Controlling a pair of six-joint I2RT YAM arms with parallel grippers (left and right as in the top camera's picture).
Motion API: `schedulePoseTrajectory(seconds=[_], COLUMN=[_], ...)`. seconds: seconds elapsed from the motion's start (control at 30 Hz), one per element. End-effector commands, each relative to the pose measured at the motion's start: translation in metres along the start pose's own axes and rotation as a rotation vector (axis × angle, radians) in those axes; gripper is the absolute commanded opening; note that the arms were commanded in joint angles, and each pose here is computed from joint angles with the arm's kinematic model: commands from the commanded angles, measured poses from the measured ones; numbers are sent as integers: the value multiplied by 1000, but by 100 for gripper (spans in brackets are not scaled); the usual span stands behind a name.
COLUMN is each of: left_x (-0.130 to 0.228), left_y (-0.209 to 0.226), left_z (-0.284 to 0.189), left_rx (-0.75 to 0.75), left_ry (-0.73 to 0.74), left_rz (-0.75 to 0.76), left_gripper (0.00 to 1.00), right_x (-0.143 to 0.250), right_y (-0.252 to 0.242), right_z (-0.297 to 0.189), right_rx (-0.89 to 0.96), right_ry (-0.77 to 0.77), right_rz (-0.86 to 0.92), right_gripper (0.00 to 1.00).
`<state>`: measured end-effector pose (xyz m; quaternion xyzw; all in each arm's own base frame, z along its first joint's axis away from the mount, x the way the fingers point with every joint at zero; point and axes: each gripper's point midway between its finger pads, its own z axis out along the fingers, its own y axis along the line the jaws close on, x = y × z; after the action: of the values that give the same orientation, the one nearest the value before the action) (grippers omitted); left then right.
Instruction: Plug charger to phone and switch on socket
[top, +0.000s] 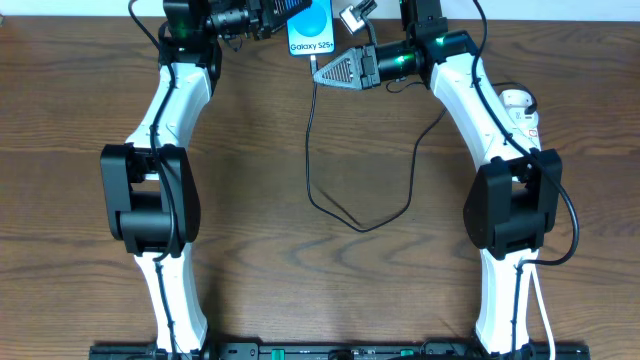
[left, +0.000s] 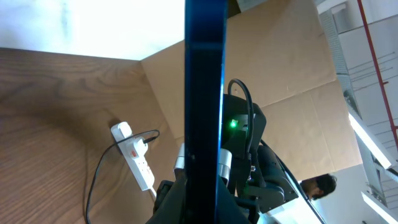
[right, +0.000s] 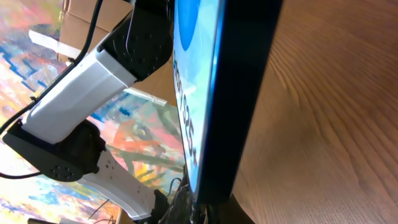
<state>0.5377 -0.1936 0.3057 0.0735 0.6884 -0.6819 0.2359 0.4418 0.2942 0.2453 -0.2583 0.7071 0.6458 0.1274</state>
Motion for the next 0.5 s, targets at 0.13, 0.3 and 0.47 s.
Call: schedulePoseTrajectory(seconds=[0.13, 0.3, 0.47], left_x=[-5, -5, -5], left_y=[-19, -19, -19], left_z=[-1, -1, -1], left_rx=[12, 12, 12], left_ry=[-5, -5, -5], left_rz=[57, 74, 74], left_gripper=[7, 8, 7], right_x=[-4, -4, -4], right_y=[16, 16, 16], right_z=[-5, -5, -5], right_rx=[-26, -26, -26], right_ry=[-6, -6, -6], right_rz=[-12, -13, -13], right_gripper=[1, 1, 1])
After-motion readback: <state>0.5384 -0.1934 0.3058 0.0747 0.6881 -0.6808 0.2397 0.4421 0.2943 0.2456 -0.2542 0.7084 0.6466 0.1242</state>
